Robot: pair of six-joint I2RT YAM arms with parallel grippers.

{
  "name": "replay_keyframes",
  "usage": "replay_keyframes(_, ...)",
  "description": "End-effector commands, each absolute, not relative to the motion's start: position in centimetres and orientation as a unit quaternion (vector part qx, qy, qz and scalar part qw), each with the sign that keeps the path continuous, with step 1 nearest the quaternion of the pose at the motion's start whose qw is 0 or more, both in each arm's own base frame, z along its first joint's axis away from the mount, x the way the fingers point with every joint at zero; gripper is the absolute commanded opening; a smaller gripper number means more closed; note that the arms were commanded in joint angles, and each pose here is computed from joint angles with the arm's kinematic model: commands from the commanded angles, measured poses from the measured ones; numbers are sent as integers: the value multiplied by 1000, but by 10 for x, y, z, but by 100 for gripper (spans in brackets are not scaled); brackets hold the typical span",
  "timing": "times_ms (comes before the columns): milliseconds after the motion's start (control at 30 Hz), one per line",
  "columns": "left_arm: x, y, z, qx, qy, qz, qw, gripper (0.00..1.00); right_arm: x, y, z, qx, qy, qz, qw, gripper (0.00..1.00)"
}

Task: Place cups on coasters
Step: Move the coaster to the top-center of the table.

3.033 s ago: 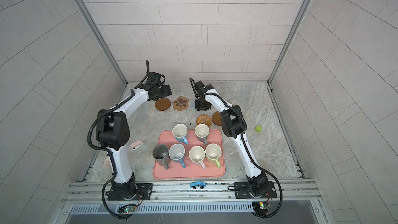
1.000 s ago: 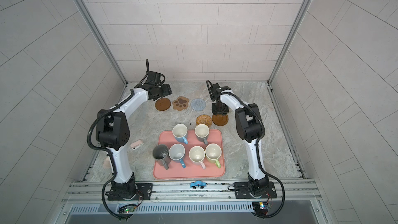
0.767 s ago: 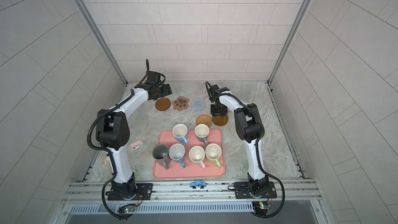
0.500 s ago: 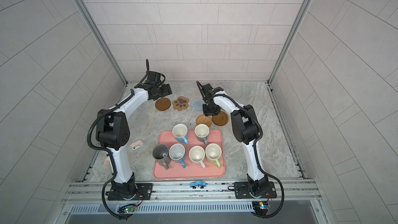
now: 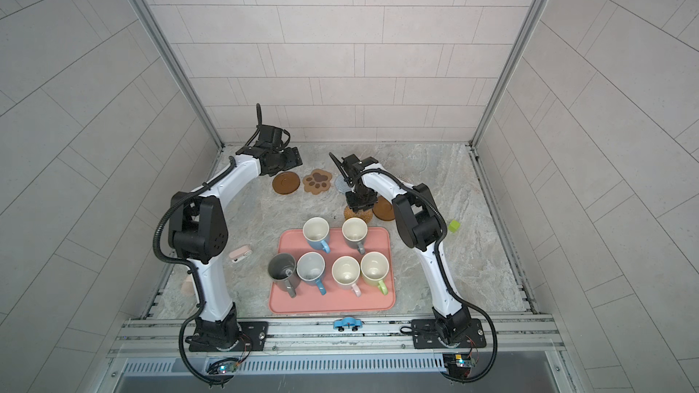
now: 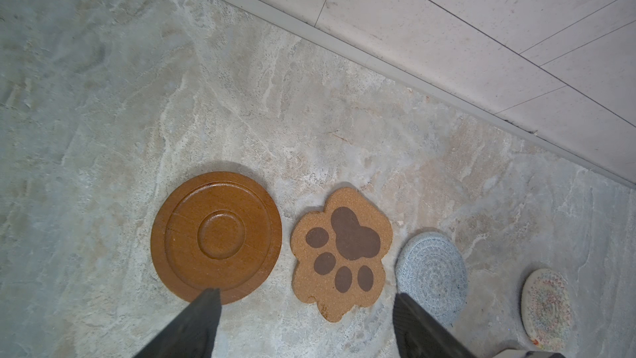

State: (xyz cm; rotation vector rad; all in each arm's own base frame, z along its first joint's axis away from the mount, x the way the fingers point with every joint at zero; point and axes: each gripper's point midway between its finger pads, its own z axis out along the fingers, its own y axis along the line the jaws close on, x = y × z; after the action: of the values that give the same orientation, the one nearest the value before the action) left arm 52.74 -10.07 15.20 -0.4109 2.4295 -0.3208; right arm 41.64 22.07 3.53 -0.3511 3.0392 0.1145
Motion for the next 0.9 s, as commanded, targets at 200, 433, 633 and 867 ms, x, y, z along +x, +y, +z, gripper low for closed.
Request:
replay_keyframes(200, 525, -96, 172, -156, 919, -123, 342, 86, 435, 151, 19, -34, 996, -71, 31, 35)
replay_keyframes(433, 527, -97, 176, -155, 917, -124, 345, 86, 456, 142, 19, -9, 995, -88, 46, 35)
replay_keyframes(633, 526, -96, 177, -154, 917, -123, 346, 86, 471, 130, 24, 18, 990, -123, 59, 35)
replay_keyframes(867, 526, -95, 180, -153, 917, -120, 349, 86, 479, 132, 52, 13, 990, -106, 90, 35)
